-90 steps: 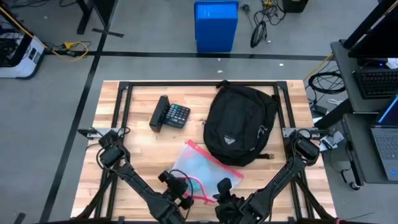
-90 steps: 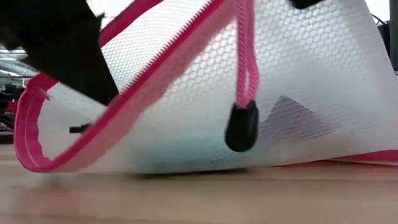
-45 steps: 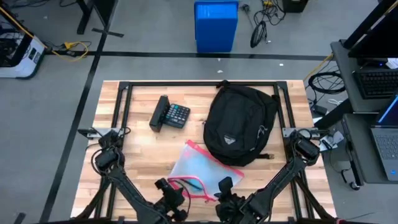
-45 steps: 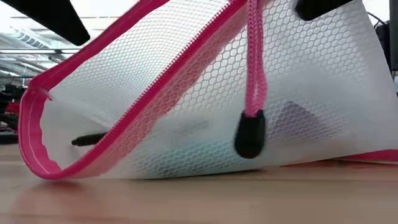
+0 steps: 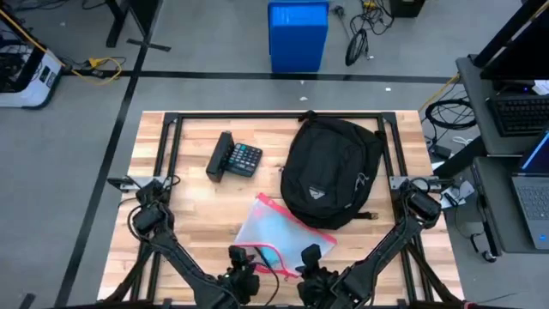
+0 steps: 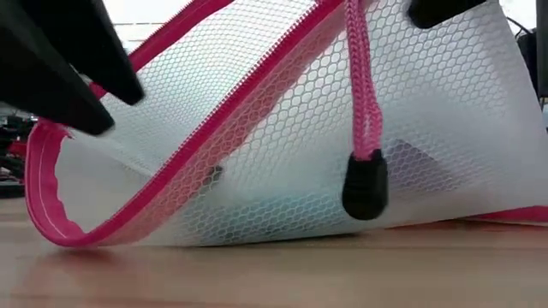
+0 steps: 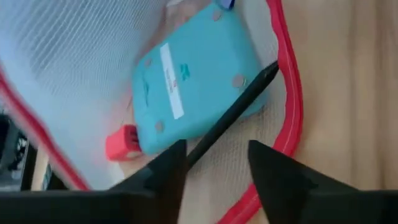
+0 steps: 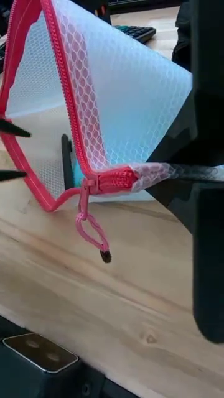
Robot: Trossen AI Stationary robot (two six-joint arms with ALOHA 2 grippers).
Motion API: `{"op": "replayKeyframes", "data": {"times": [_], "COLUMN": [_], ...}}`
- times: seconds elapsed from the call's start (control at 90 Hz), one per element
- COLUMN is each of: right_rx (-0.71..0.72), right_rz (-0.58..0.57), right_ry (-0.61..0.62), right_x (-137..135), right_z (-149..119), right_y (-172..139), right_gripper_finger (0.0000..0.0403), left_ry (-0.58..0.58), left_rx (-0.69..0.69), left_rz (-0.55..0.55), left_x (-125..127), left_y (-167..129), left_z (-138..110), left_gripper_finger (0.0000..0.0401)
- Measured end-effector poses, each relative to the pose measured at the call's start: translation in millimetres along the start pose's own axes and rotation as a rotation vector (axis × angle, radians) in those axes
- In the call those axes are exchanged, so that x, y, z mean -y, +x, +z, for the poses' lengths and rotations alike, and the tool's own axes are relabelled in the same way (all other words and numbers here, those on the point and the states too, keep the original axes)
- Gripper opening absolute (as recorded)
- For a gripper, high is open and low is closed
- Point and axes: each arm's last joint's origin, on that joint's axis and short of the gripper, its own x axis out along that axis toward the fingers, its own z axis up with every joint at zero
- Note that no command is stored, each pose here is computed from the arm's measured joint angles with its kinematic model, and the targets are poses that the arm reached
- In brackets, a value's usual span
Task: Unpack backpack
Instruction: Remove the black pen from the white zip bag
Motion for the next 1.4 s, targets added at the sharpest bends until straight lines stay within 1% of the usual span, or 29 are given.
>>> {"op": "replayKeyframes", "data": {"times": [0.078,0.167,0.378,0.433,0.622,0.733,0.811,1.078,1.144,1.256,1.4], "right_rx": [0.0,0.0,-0.006,-0.006,-0.007,-0.008,-0.009,-0.009,-0.008,-0.006,-0.005], "right_rz": [0.001,0.001,0.02,0.02,0.021,0.021,0.022,0.022,0.022,0.022,0.022], "right_ry": [-0.006,-0.007,-0.007,-0.008,-0.009,-0.013,-0.013,-0.013,-0.013,-0.011,-0.008], "right_x": [0,0,-1,-1,-1,-1,0,0,0,-1,-1], "right_z": [0,0,0,0,0,0,0,0,0,0,0], "right_y": [0,0,0,0,0,0,0,0,0,0,0], "right_gripper_finger": [0.0,0.0,0.0,0.0,0.0,0.0,0.0,0.0,0.0,0.0,0.0], "left_ry": [0.036,0.088,0.162,0.186,0.195,0.192,0.183,0.177,0.156,0.117,0.067], "left_rx": [-0.01,-0.033,-0.02,-0.04,-0.088,-0.1,-0.103,-0.084,-0.087,-0.112,-0.138], "left_rz": [-0.015,-0.038,-0.083,-0.098,-0.082,-0.074,-0.069,-0.021,-0.019,-0.017,-0.002], "left_x": [-1,-2,-3,-5,-12,-13,-15,-17,-18,-20,-24], "left_y": [8,14,32,37,53,61,64,65,65,61,40], "left_z": [1,2,6,6,0,-4,-4,-3,-3,-2,5], "left_gripper_finger": [0.0201,0.0211,0.0203,0.02,0.0186,0.0165,0.0141,0.0018,0.0011,0.0021,0.0016]}}
